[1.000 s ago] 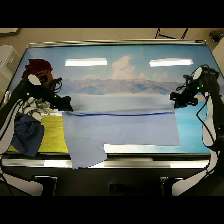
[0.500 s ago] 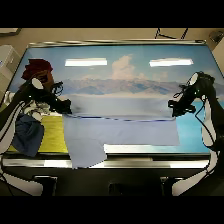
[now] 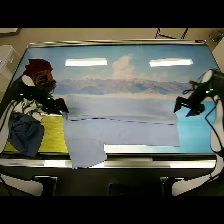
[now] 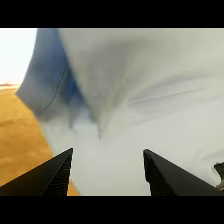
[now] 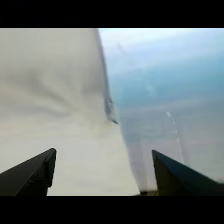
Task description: Fold the clothes and pants, and hang the long-sleeved shirts on hangers.
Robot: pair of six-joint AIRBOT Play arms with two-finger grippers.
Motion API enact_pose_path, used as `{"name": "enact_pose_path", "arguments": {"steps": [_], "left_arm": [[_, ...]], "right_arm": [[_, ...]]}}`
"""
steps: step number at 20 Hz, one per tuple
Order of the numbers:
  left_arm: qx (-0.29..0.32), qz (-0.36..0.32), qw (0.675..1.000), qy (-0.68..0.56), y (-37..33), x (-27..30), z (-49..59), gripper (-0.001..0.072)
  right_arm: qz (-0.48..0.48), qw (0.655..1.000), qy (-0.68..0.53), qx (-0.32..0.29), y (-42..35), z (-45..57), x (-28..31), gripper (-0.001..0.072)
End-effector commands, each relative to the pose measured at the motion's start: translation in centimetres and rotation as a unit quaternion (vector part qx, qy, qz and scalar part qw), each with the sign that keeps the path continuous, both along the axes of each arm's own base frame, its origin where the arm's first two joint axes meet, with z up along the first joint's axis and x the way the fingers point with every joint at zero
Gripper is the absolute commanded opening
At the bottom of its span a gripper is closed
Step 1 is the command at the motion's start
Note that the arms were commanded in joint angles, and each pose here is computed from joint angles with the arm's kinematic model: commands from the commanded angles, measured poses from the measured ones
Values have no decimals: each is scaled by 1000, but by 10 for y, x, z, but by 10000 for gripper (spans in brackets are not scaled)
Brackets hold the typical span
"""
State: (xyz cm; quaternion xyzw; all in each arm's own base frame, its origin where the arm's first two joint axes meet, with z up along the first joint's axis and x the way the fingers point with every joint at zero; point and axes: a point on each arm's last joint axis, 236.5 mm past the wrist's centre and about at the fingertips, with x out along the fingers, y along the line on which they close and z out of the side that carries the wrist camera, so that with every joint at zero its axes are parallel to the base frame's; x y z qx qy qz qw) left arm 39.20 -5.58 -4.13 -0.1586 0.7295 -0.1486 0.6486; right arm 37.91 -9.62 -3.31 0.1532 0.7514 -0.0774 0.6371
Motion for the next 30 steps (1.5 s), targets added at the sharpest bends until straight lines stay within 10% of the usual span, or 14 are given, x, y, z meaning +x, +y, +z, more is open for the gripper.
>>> {"name": "enact_pose_path", "arguments": {"steps": [1,8,16,20,23,30], "left_arm": [[-9,31,999,27,32,-30,20,501],[-67,35,995,69,-12,-185,-50,492],[-125,50,989,67,-54,-202,-61,445],[-100,58,991,73,-65,-199,-73,351],[-100,39,991,79,-72,-205,-73,26],[-102,34,991,84,-72,-208,-71,25]], "right_arm": [[-72,996,32,32,-32,29,-47,679],[-104,991,53,57,-12,-7,-113,638],[-94,991,68,72,-5,-9,-122,620],[-88,991,68,72,-5,-9,-122,621],[-90,991,68,71,-5,-15,-123,622],[-90,986,81,117,29,-68,-151,623]]}}
